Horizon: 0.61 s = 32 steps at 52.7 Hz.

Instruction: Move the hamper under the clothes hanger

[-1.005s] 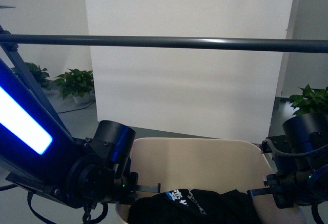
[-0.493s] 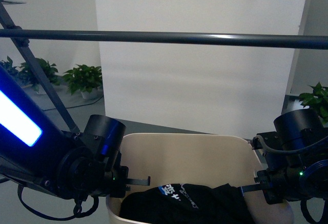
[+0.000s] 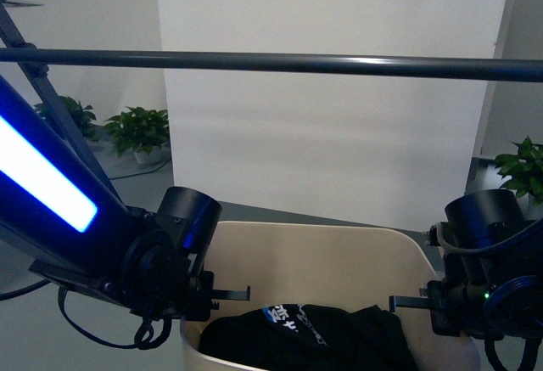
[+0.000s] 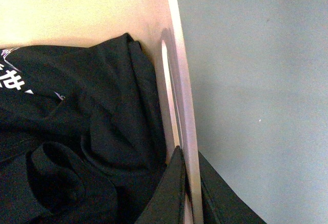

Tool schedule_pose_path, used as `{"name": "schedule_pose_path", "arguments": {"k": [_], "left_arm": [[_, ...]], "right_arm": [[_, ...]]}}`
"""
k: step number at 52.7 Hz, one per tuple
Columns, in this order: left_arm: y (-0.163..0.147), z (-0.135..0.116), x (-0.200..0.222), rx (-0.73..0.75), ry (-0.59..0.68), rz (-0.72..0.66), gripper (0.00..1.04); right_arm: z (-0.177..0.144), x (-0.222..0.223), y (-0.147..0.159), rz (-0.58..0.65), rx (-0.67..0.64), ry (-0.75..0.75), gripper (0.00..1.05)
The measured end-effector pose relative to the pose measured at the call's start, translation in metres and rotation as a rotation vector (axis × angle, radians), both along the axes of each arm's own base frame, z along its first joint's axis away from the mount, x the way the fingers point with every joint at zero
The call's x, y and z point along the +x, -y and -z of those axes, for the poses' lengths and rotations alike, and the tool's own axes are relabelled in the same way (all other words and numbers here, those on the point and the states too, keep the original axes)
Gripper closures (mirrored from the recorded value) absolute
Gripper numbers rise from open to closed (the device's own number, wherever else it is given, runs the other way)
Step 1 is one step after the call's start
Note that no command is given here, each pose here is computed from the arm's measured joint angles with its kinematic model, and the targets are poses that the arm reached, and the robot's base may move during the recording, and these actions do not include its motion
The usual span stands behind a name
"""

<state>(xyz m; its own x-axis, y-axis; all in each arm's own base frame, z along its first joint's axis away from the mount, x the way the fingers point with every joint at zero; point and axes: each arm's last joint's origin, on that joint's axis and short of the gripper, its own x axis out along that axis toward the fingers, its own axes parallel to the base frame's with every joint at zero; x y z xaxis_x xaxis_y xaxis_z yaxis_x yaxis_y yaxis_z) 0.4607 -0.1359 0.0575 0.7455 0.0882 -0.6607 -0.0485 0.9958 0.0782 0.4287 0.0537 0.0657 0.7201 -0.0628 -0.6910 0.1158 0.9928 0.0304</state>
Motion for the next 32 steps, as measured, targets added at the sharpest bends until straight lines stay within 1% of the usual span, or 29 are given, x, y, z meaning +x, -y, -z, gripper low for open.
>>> {"name": "schedule_pose_path", "arguments": {"k": [5, 8, 12, 20, 32], "left_arm": [[0.002, 0.005, 0.007, 0.005, -0.013, 0.003, 0.98], [0.003, 0.012, 0.011, 0.014, -0.025, 0.008, 0.98], [0.006, 0.026, 0.018, 0.022, -0.039, 0.024, 0.98], [0.009, 0.051, 0.026, 0.024, -0.057, 0.043, 0.98], [0.010, 0.063, 0.030, 0.022, -0.067, 0.042, 0.98]], "right_arm": [[0.010, 0.004, -0.001, 0.022, 0.023, -0.024, 1.02], [0.019, 0.007, -0.001, 0.036, 0.029, -0.048, 1.02], [0.031, 0.010, -0.001, 0.053, 0.034, -0.077, 1.02], [0.044, 0.016, -0.002, 0.070, 0.032, -0.095, 1.02], [0.055, 0.018, -0.002, 0.085, 0.032, -0.109, 1.02]]}}
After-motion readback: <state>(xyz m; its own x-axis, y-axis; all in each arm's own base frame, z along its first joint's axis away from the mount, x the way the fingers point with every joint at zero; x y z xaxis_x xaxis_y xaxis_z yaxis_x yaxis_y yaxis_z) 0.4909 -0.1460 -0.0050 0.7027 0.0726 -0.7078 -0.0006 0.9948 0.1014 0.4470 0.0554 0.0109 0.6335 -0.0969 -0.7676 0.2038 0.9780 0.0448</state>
